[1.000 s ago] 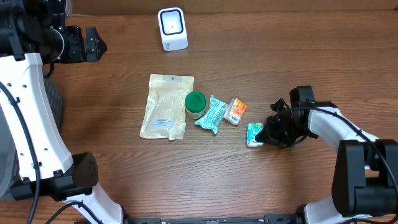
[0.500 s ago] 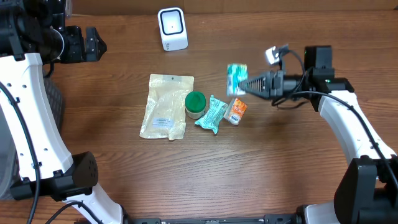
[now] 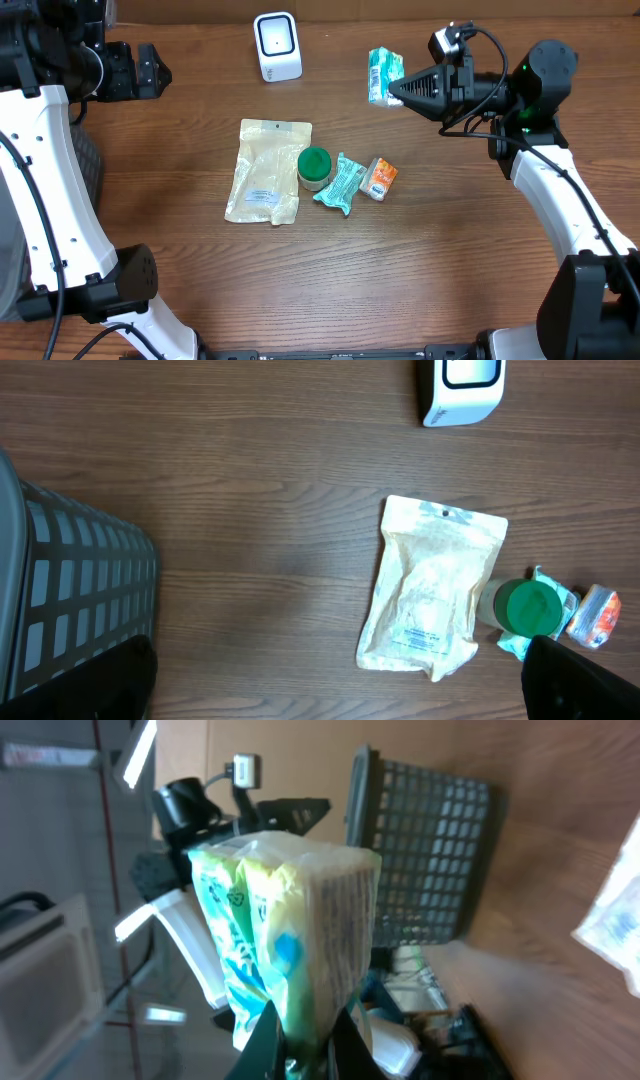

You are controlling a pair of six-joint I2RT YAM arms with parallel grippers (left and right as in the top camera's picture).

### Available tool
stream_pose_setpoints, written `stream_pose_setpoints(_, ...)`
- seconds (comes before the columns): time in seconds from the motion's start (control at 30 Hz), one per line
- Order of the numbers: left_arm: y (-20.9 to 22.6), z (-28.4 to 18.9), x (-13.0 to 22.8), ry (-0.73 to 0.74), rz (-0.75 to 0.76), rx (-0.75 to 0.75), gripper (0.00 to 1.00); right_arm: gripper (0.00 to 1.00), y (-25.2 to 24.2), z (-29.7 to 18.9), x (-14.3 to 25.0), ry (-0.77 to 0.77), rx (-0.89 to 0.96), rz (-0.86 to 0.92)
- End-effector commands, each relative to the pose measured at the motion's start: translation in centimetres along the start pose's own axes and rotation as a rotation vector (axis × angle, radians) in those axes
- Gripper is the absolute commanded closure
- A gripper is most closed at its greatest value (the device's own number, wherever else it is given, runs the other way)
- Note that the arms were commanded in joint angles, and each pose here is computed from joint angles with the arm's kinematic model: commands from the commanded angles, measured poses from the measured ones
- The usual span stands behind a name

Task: Scan the item barcode
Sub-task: 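Lift the teal box and carry it toward the white scanner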

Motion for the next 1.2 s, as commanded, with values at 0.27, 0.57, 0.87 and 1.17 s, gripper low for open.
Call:
stream_pose_setpoints(0.27,0.2,0.1,0.0,0.005,0.011,-0.005,0.00,0.96,1.6,1.2,0.5,0.019,-0.016,-0.047)
stream_pose_setpoints(0.57,0.2,0.1,0.0,0.005,0.011,-0.005,0.00,0.96,-5.0,2.7,1.6,0.083,0.017,-0.010)
stream_pose_setpoints(0.87,0.2,0.1,0.0,0.005,0.011,-0.006,0.00,0.96,-10.0,3.2,1.8,0.100,0.035,0.075)
stream_pose_setpoints(1.17,0.2,0.1,0.0,0.005,0.011,-0.006,0.01,0.96,-12.5,3.5,1.5,0.032,0.136,0.022)
Point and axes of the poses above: each gripper's point midway between its finger pads, its own z axis out along the fingers, its own y axis along the line the jaws close on, x = y × z, the point moved 2 cm from there along -z, back along the fingers, and after that the axes turned 6 degrees about -z, right-handed, at the moved point
